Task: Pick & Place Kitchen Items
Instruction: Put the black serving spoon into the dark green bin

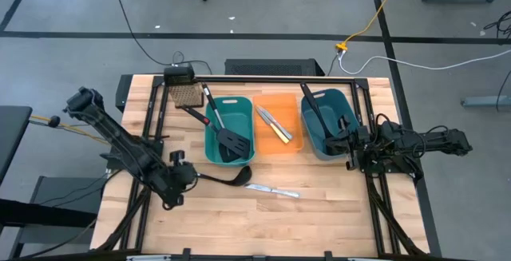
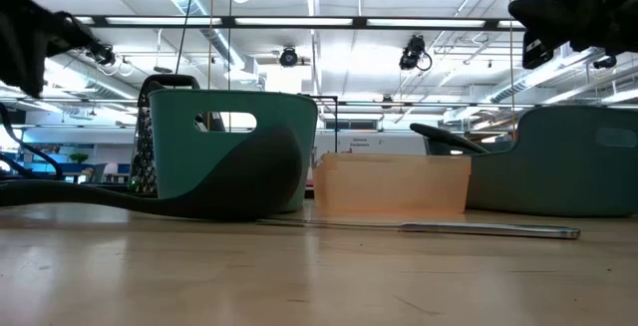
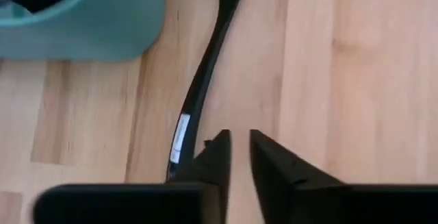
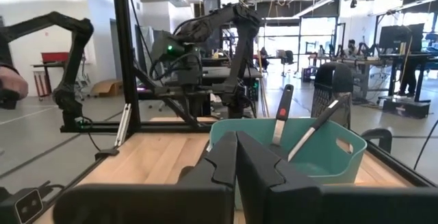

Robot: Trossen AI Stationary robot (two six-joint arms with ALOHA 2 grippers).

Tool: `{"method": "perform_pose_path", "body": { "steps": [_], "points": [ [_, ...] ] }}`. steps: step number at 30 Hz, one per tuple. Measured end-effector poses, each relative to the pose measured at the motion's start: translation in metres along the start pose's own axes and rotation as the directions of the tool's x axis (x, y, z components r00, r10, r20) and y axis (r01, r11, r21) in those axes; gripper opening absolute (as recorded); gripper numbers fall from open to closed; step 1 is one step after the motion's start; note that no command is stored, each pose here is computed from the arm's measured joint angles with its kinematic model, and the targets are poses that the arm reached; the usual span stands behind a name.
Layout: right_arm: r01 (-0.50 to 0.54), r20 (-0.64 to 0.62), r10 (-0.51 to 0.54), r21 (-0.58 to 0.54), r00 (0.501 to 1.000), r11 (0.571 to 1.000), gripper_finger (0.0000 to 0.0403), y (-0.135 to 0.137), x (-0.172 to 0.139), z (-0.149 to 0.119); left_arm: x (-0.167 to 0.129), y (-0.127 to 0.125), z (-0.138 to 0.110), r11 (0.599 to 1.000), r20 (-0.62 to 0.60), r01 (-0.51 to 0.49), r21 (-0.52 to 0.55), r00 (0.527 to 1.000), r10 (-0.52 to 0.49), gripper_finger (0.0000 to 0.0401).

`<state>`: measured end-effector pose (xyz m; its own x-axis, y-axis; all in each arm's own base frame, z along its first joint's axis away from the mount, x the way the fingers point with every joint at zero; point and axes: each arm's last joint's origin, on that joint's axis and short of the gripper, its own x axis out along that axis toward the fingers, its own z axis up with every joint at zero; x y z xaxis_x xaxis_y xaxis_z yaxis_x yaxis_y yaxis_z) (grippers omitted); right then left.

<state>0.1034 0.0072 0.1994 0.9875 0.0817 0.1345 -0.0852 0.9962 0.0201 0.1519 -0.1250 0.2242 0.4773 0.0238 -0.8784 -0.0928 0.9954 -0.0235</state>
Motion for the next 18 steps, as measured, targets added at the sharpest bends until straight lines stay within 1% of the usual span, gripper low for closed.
{"method": "perform_pose_path", "body": {
  "steps": [3,8,10,11,14,18],
  "points": [
    [0.000,0.000,0.000,0.007,1.000,1.000,0.0013,0.000,0.000,0.000,0.009,-0.004,-0.001,0.999,-0.038,-0.031,0.041,0.999,0.033,0.0111],
    [0.000,-0.011,0.001,0.023,1.000,1.000,0.0010,0.000,0.000,-0.001,0.021,-0.001,0.001,0.995,-0.073,-0.100,0.028,0.992,0.102,0.0204],
    [0.000,-0.013,0.000,0.023,1.000,1.000,0.0012,0.000,0.000,-0.001,0.025,0.003,0.001,0.991,-0.102,-0.132,0.037,0.986,0.135,0.0235],
    [0.000,-0.013,0.000,0.023,1.000,1.000,0.0012,0.000,0.000,-0.001,0.026,0.004,0.001,0.990,-0.115,-0.132,0.041,0.984,0.136,0.0248],
    [0.001,-0.016,-0.001,0.025,1.000,1.000,0.0013,0.000,0.000,-0.002,0.033,0.009,0.002,0.993,-0.142,-0.108,0.046,0.983,0.114,0.0277],
    [0.002,-0.020,-0.002,0.025,1.000,1.000,0.0011,0.000,0.000,-0.002,0.048,0.017,-0.003,0.998,-0.176,-0.057,0.039,0.982,0.063,0.0289]
  ]
}}
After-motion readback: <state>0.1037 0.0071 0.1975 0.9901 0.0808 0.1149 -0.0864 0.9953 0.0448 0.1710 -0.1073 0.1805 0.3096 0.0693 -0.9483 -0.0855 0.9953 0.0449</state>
